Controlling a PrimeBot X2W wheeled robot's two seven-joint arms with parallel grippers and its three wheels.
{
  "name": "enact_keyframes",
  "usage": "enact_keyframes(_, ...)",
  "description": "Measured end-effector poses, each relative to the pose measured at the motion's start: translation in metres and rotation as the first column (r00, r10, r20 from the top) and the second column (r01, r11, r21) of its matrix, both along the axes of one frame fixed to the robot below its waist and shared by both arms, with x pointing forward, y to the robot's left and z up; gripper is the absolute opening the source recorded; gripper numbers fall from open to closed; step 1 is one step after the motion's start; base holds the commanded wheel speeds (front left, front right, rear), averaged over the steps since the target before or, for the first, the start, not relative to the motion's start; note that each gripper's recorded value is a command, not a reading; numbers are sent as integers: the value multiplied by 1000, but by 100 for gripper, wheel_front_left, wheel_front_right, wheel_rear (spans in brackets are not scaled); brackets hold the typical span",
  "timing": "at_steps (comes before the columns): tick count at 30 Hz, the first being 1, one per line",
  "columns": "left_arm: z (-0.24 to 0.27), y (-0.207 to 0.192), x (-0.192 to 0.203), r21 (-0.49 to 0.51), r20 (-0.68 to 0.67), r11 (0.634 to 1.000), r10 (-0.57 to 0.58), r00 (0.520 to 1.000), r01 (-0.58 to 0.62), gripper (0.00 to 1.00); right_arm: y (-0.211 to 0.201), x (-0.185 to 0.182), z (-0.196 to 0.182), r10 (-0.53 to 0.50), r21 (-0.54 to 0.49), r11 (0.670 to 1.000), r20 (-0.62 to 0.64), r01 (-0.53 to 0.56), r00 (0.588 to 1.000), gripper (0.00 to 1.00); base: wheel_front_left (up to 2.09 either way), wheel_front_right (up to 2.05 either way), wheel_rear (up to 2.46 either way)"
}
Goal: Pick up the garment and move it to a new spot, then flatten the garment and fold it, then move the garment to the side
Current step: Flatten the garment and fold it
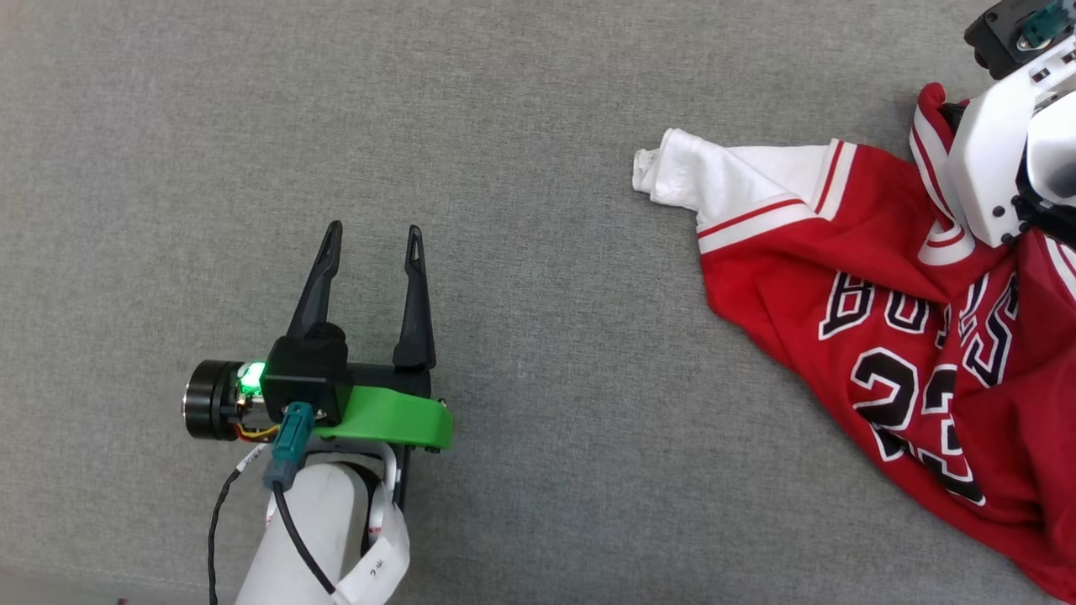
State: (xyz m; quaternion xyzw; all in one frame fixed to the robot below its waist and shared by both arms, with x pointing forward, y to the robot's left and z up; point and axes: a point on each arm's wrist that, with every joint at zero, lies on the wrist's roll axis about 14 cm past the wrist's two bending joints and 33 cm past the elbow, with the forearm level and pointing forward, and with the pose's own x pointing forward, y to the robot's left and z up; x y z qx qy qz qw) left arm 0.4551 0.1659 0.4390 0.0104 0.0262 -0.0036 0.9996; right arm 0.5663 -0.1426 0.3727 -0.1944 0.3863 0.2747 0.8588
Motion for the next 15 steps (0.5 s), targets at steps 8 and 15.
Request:
enact_keyframes(8,3,12,-3,11,4,999,36,999,-36,100,4,4,-8,-22,57,998,-1,22,1000,6,0,0,0)
enact_keyframes(15,25,14,-6,24,58,999,38,998,-40,100,8,8,48,-40,234,972,251,-20,967,100,0,0,0)
